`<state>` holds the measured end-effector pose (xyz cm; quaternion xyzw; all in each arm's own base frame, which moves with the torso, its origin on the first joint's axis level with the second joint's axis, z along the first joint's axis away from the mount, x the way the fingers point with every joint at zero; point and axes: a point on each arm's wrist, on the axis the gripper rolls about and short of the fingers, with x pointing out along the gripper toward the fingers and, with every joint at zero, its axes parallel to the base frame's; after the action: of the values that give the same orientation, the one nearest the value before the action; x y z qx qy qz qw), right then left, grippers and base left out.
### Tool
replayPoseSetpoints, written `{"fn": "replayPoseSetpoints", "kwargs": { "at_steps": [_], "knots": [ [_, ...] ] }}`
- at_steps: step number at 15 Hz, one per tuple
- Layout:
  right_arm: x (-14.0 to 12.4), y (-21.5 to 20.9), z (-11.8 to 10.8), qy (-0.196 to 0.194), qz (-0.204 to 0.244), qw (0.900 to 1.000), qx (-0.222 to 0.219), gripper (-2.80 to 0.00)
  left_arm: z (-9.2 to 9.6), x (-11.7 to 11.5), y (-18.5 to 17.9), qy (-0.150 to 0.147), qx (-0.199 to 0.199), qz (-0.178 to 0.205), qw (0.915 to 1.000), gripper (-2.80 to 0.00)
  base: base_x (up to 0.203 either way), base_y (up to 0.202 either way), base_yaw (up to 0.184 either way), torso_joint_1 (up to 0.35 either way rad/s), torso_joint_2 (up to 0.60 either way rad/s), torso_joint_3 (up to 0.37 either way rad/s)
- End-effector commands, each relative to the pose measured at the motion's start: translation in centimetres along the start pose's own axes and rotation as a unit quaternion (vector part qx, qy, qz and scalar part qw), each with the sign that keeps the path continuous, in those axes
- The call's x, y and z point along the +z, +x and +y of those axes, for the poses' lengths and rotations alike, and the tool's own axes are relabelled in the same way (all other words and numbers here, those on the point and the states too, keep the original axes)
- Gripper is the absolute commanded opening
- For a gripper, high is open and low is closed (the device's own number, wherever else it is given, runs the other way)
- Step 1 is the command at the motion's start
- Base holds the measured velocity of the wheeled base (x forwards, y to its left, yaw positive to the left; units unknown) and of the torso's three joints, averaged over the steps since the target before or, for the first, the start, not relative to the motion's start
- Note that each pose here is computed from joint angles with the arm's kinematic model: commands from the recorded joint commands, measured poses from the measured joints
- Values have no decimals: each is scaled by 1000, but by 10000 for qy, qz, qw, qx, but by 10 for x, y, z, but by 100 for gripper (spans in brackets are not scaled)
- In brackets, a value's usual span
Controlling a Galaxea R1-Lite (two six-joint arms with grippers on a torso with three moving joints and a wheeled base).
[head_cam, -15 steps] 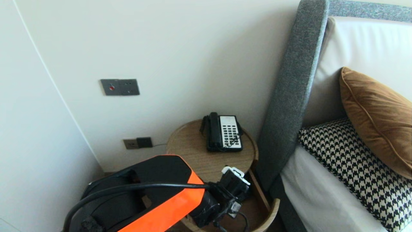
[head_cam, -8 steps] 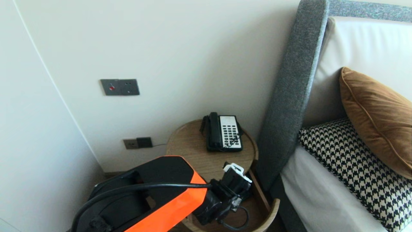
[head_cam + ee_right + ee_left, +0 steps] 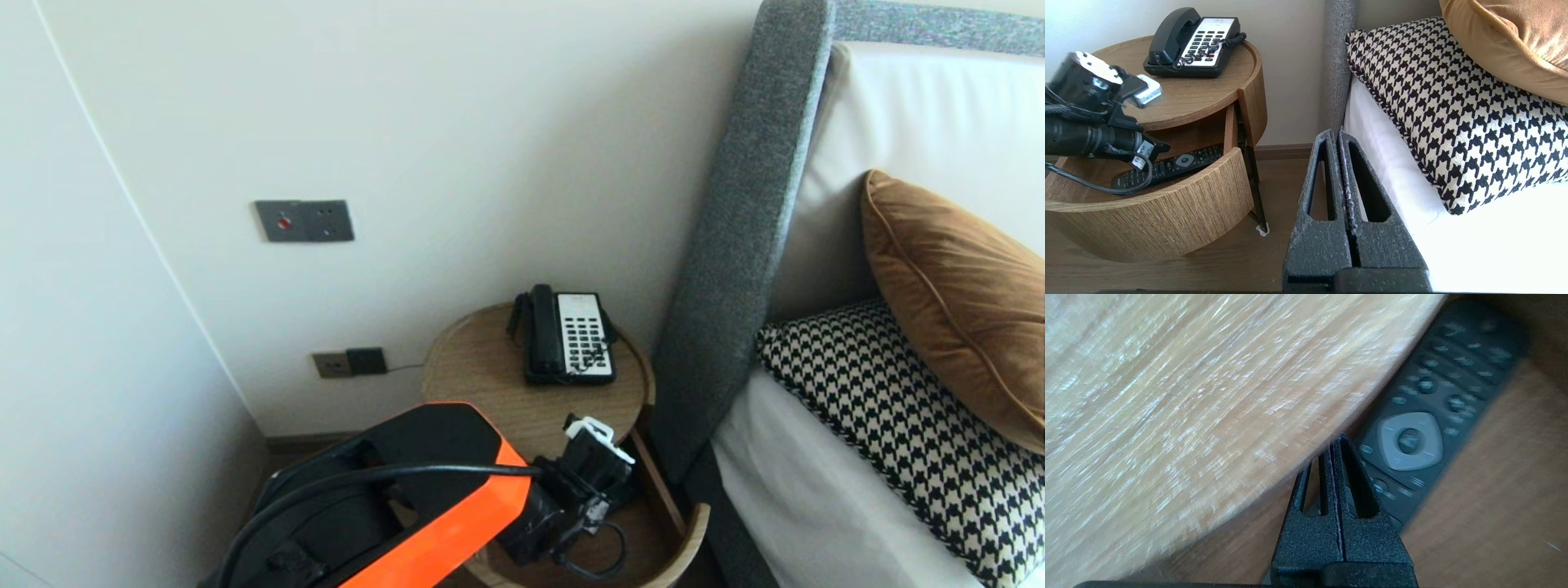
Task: Take the remote control out of the drawer one by one and place them on the table
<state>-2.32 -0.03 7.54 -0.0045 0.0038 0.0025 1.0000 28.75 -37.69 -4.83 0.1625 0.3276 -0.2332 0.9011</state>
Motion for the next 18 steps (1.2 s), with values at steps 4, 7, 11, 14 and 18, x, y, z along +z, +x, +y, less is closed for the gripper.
{"fn": "replayPoseSetpoints", "kwargs": {
  "at_steps": [4, 7, 11, 14, 18],
  "knots": [
    [0, 0, 0, -1, -15, 10000, -2, -280, -2, -8, 7, 76, -18, 180, 9998, -280, 0, 0, 0, 0, 0, 0],
    [0, 0, 0, -1, -15, 10000, -2, -280, -2, -11, 4, 145, -132, 313, 9993, -280, 0, 0, 0, 0, 0, 0],
    [0, 0, 0, -1, -15, 10000, -2, -280, -4, -11, 0, 182, -172, 328, 9991, -280, 0, 0, 0, 0, 0, 0],
    [0, 0, 0, -1, -14, 10000, -2, -280, -6, -6, -5, 142, -199, 238, 9994, -280, 0, 0, 0, 0, 0, 0],
    [0, 0, 0, -1, -22, 10000, -2, -280, -3, 11, -19, 68, -224, 41, 9997, -280, 0, 0, 0, 0, 0, 0]
  ]
}}
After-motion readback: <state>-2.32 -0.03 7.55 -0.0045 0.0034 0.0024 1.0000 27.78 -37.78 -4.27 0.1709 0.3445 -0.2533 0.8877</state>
